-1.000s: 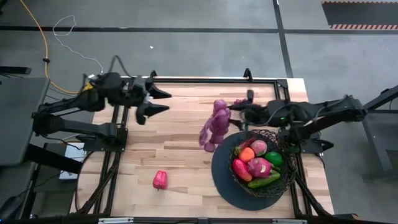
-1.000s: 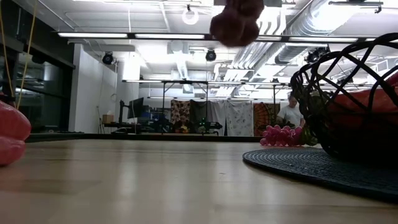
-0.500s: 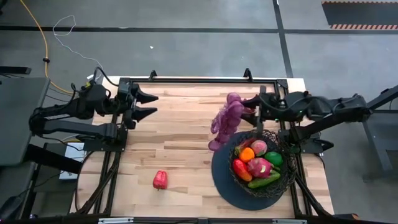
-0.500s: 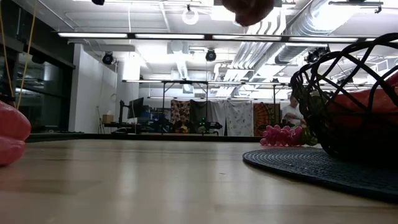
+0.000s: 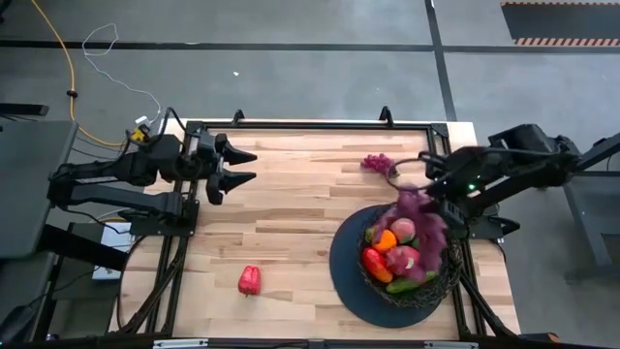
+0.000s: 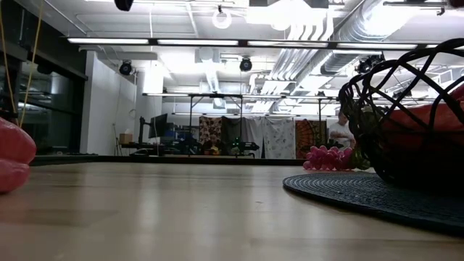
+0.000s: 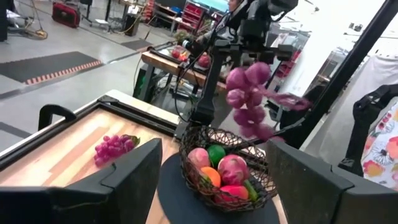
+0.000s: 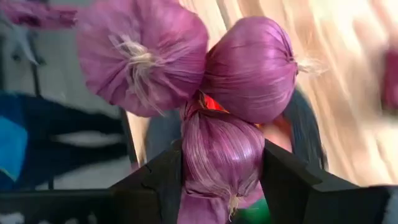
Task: Build produce basket
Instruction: Put the purple garlic into the basket
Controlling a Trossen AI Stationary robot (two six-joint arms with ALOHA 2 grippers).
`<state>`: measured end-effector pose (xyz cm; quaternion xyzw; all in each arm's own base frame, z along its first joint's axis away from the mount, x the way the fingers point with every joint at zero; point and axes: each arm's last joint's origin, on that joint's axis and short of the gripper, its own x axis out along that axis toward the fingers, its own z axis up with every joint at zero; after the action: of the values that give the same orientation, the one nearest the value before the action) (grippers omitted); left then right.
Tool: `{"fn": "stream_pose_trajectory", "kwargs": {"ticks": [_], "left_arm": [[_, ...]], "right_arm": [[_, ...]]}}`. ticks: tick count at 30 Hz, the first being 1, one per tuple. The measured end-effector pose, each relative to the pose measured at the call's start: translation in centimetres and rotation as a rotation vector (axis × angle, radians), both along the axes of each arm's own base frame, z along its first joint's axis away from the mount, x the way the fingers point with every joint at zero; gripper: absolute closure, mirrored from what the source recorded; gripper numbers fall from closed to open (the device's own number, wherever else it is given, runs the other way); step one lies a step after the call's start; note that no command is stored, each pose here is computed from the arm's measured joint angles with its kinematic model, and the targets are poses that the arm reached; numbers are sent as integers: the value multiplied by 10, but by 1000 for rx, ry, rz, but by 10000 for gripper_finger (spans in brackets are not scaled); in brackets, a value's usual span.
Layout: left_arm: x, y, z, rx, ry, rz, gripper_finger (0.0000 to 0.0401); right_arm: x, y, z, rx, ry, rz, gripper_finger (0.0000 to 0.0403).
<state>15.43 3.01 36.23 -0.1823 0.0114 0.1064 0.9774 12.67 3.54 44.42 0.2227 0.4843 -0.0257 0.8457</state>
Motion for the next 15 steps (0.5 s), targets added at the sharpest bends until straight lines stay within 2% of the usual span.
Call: {"fn": "stream_pose_trajectory", "kwargs": {"ticks": [4,10,15], "left_arm": [[5,1,-3,-4,18,0,123],[7,1,-4,-6,27,0,123],[7,1,-3,-4,14,0,123]], "right_arm": [[2,7,-19,48,91,5,235],[3,13,-62,31,281,40,235],[-1,13,-83,43,361,72,235]]}}
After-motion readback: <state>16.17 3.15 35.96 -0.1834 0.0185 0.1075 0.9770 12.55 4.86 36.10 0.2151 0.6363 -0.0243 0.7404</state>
